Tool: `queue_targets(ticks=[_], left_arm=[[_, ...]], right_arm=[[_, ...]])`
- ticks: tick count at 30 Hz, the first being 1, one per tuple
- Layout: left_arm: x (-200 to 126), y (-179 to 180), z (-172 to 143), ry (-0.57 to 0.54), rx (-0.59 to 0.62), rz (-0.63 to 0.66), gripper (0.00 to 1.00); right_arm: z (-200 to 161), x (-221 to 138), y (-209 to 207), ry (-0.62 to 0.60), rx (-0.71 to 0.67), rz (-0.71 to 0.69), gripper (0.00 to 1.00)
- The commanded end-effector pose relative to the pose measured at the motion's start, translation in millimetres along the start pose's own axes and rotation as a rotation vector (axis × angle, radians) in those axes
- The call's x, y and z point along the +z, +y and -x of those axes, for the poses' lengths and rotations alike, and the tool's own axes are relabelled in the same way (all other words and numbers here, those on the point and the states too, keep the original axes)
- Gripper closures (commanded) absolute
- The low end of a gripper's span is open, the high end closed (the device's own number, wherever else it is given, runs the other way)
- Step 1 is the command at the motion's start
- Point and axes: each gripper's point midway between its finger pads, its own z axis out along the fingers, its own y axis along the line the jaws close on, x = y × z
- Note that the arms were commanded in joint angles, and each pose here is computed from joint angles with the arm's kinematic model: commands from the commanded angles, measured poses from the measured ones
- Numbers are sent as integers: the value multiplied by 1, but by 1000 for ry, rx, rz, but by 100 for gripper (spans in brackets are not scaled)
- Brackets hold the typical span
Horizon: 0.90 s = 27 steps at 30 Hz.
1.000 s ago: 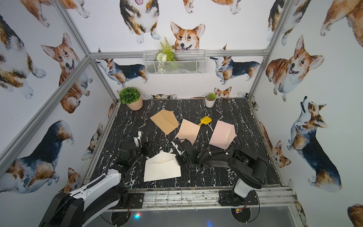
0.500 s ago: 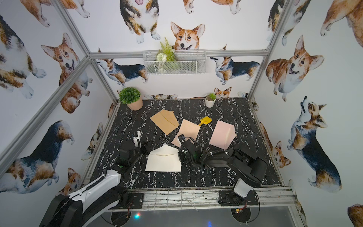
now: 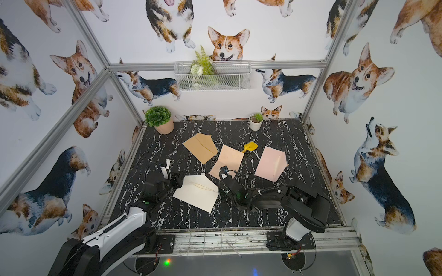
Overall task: Take the letter paper out of the envelope
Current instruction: Move the envelope to the center of the board, then pick up the envelope from the center of the board.
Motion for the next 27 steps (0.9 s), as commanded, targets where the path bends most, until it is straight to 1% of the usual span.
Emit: queue_targets(ticks=[1, 3, 5, 8, 9, 11, 17, 23, 27], left_arm=[[1, 1, 2, -8, -2, 9, 53], [1, 2, 1, -4, -4, 10, 53], [1, 2, 1, -5, -4, 10, 53], [2, 2, 1, -3, -6, 9, 53], [2, 1, 2, -4, -6, 9, 53], [1, 2, 1, -4, -3, 13, 53], [0, 5, 2, -10, 5, 30, 53], [1, 4, 2, -6, 2, 26, 53], [2, 3, 1, 1, 1, 21, 53]], right_arm=[[12, -2, 23, -12, -27, 105, 76], [13, 0, 33, 17, -53, 153, 72], [16, 7, 38, 74, -44, 224, 69], [21, 22, 41, 181, 75, 395, 59], [23, 28, 39, 219, 125, 437, 58], [23, 38, 40, 275, 162, 494, 56], [18, 53, 52, 324, 147, 534, 55], [3, 57, 60, 359, 104, 507, 55], [-4, 60, 61, 371, 109, 504, 56]])
